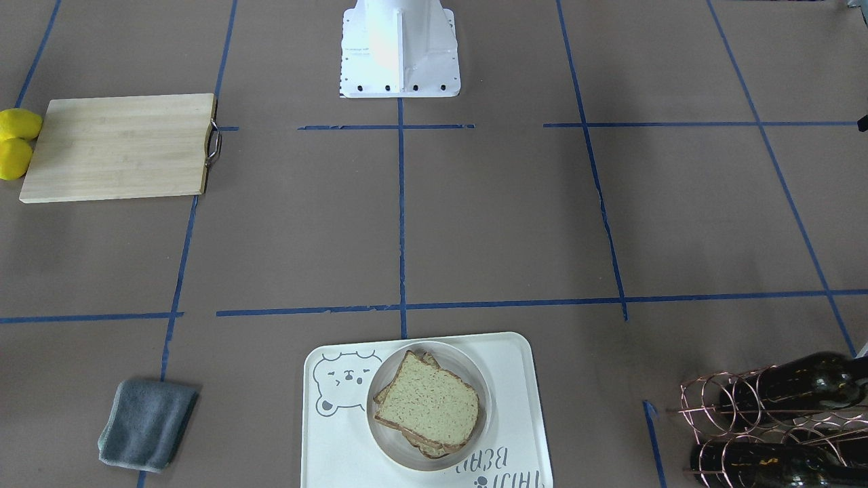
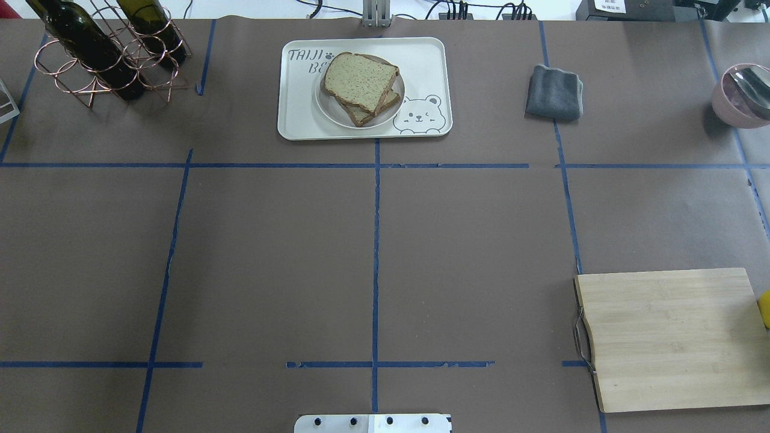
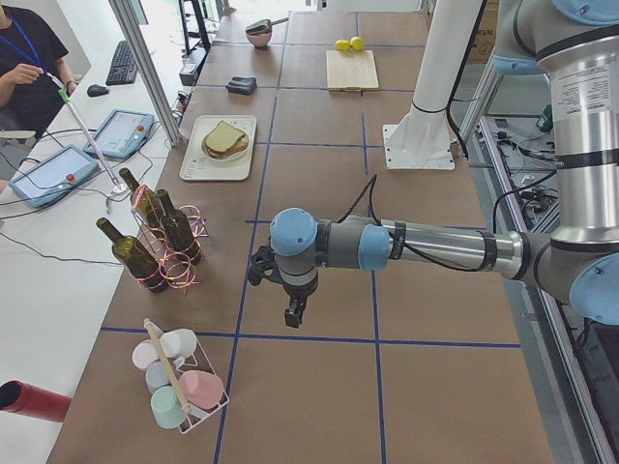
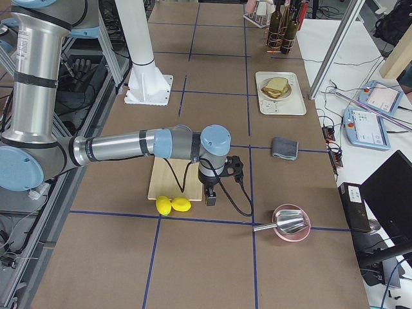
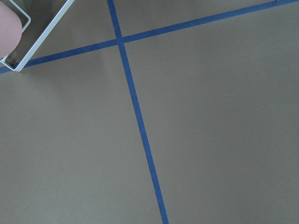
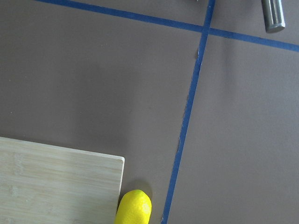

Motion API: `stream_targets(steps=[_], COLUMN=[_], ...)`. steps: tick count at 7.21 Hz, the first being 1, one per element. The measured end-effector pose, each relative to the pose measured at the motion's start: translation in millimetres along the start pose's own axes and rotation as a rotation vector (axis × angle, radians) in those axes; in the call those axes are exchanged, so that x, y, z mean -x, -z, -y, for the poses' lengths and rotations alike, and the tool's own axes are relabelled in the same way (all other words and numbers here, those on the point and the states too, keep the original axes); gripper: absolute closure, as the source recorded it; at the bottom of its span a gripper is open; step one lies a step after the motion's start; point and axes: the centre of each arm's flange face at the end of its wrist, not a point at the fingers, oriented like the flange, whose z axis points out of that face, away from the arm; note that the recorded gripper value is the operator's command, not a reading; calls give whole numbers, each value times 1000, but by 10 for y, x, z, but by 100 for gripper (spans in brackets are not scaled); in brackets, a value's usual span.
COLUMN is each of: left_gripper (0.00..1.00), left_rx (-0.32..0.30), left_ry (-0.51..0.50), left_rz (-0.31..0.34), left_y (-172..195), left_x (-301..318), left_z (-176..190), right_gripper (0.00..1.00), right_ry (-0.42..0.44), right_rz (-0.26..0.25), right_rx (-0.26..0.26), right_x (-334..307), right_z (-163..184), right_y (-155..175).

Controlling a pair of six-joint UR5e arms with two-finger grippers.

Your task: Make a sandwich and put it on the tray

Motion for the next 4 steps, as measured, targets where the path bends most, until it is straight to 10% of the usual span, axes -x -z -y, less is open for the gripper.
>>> stream_targets(steps=[4], left_gripper=[0], left_rx=[4], left_ry=[3], left_rz=[3], left_y=[-22], left_x=[26], left_z=[12], right_gripper=[0], right_ry=[14], right_rz=[-1], right_rx=[-15], right_x=[60], right_z=[46], right_y=[65])
